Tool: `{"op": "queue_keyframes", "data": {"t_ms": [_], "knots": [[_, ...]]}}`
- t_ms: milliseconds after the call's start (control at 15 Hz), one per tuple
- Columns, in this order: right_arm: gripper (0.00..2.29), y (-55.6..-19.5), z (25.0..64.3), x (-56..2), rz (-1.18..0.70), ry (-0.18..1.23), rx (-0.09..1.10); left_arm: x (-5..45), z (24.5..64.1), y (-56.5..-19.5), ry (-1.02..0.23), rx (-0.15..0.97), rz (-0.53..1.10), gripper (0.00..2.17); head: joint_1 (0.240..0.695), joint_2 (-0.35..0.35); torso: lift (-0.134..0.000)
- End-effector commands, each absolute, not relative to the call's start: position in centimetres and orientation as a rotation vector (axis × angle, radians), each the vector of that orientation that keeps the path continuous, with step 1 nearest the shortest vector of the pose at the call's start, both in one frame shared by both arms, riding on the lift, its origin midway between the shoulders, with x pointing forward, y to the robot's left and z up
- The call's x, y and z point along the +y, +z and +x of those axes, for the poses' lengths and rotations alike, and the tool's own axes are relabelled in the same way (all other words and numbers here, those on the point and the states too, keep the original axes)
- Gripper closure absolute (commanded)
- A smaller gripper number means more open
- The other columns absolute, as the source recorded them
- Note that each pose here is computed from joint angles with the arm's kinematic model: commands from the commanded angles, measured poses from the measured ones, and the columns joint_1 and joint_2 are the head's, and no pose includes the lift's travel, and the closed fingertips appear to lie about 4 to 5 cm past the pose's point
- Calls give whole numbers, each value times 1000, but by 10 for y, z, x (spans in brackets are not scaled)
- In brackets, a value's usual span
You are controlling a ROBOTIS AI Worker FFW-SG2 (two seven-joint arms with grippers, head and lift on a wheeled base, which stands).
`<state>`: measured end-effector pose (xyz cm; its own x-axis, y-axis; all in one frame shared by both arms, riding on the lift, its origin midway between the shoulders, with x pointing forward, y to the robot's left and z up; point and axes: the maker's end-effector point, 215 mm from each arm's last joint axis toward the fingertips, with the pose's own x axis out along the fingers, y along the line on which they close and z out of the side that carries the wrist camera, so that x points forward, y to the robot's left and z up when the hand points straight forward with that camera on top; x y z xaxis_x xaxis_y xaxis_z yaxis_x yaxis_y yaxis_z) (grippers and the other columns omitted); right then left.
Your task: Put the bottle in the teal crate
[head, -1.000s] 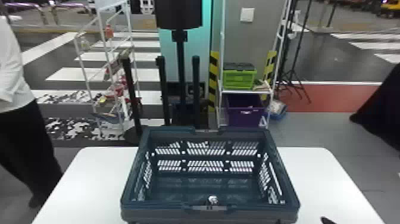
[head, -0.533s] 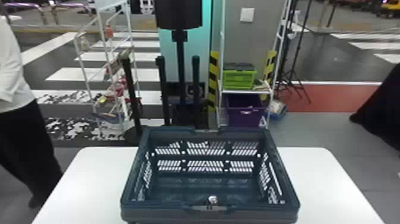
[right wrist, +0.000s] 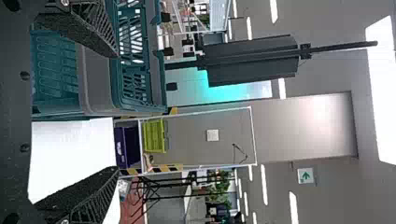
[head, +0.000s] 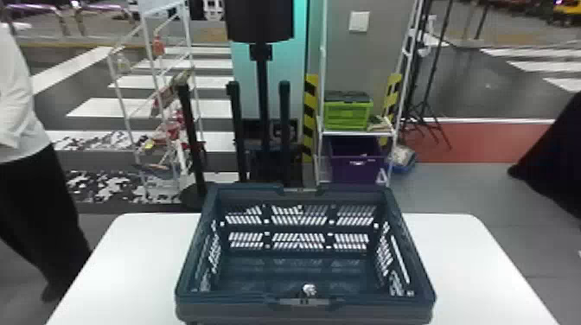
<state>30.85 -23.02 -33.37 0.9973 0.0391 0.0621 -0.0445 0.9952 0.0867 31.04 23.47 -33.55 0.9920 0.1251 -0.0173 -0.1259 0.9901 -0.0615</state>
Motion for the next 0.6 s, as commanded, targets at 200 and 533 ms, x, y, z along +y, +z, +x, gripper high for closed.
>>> {"op": "queue_keyframes", "data": {"t_ms": [200, 533], "knots": [[26, -334, 303, -231, 77, 42, -59, 234, 308, -336, 128, 17, -61, 144, 499, 0, 0], [26, -330, 299, -232, 76, 40, -70, 232, 304, -336, 125, 17, -58, 144, 499, 0, 0]]}}
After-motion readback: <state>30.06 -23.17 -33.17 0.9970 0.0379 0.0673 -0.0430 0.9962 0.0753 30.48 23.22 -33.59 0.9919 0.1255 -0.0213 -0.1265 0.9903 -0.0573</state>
